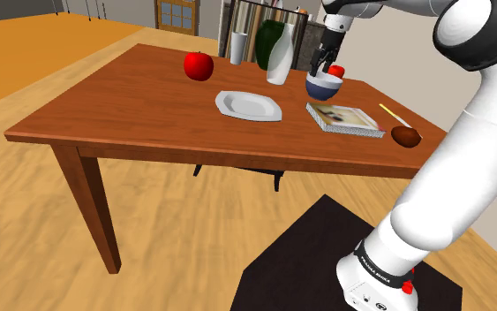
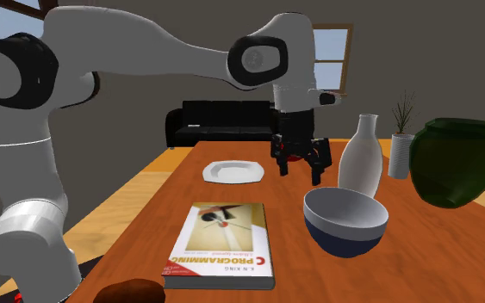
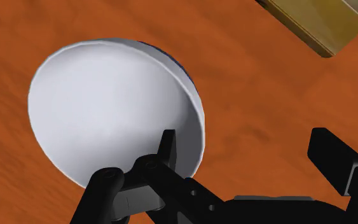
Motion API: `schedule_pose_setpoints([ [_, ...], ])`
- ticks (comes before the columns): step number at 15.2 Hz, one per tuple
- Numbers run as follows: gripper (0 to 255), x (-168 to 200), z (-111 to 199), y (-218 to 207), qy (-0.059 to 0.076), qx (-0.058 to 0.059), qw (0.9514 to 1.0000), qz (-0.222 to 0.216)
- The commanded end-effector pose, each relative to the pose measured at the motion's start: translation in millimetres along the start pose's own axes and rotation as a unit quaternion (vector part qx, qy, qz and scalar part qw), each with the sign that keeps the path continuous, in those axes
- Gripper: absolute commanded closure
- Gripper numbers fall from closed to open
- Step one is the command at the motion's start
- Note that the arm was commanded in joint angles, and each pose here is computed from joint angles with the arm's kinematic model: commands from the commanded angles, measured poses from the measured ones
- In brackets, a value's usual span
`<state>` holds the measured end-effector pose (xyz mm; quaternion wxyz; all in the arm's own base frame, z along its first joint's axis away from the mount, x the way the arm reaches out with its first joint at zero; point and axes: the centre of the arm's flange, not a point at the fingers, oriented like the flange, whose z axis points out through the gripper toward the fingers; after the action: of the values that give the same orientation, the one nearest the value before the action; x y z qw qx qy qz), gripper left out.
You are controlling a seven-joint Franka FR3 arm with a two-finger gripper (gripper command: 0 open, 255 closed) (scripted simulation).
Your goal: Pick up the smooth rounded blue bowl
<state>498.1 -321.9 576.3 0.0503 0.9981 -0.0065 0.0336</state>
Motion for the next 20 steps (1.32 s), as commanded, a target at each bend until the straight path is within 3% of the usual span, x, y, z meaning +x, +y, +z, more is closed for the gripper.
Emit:
schedule_pose_setpoints([
  [1, 0, 12.5, 9.7, 22.3, -0.003, 0.001, 1.0, -0.002],
  [11, 0, 14.6, 52.3, 26.6, -0.004, 0.001, 1.0, -0.002],
  [12, 255, 15.1, 52.1, 26.5, -0.004, 0.001, 1.0, -0.002],
  [20, 255, 14.9, 52.0, 26.1, -0.004, 0.001, 1.0, -0.002],
])
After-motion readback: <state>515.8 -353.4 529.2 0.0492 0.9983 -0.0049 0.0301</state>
